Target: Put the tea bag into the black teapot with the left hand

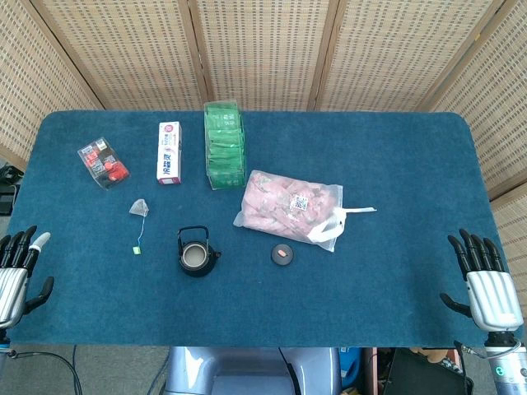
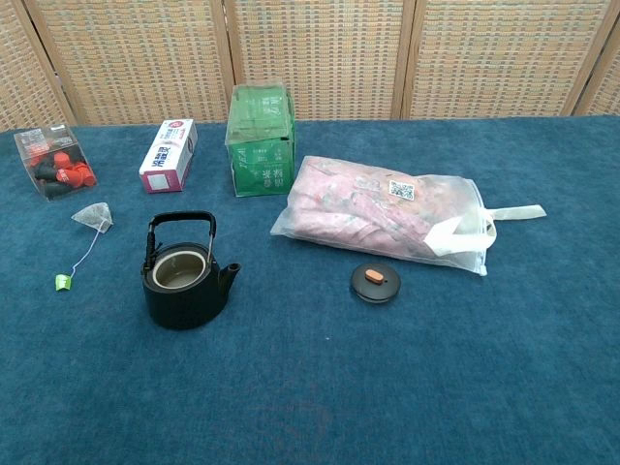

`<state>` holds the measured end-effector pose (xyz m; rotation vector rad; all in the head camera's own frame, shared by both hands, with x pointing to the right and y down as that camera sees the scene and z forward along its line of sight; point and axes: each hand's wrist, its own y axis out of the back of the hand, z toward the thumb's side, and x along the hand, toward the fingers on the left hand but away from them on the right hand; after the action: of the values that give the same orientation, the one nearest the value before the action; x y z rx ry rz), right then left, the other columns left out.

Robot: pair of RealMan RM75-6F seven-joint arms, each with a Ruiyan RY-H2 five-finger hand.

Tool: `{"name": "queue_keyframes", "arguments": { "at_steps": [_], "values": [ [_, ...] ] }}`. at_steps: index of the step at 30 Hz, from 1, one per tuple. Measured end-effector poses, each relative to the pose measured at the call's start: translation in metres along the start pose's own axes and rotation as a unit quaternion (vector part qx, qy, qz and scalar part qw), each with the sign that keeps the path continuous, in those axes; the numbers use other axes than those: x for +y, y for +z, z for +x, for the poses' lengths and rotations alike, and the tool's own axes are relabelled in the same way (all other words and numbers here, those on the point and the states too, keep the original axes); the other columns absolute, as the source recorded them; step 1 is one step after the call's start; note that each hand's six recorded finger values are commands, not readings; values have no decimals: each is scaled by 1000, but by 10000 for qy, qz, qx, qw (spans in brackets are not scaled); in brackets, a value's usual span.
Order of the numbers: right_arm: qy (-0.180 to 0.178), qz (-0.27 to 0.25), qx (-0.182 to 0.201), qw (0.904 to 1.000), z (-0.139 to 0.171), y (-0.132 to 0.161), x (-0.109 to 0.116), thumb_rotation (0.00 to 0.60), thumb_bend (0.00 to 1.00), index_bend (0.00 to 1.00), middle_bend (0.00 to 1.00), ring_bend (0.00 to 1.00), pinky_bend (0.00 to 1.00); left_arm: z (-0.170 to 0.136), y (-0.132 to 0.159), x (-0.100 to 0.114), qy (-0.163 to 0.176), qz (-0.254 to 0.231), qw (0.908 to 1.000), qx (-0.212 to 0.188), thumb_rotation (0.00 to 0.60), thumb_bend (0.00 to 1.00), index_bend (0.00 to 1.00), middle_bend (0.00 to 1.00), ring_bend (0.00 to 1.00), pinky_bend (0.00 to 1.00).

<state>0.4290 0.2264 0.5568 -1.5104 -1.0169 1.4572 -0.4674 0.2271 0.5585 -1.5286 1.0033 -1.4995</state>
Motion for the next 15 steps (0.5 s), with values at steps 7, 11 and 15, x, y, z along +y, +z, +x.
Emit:
{"name": "queue_keyframes", "arguments": {
  "at_steps": [7, 11, 15],
  "values": [
    [-6, 10, -3, 10000, 0, 0, 0, 600, 61, 0, 26, 0, 0, 0, 0, 0, 12, -12, 10000, -10, 600, 433, 98, 0, 0, 0],
    [-12, 8, -6, 10000, 1, 0, 0, 600, 60, 0, 26, 0, 0, 0, 0, 1, 37, -15, 10000, -10, 600, 433, 98, 0, 0, 0],
    [-5, 3, -16, 10000, 1, -1, 0, 600, 61, 0, 26, 0, 0, 1, 0, 2, 39, -12, 10000, -21, 600, 433, 98, 0, 0, 0]
  ]
}}
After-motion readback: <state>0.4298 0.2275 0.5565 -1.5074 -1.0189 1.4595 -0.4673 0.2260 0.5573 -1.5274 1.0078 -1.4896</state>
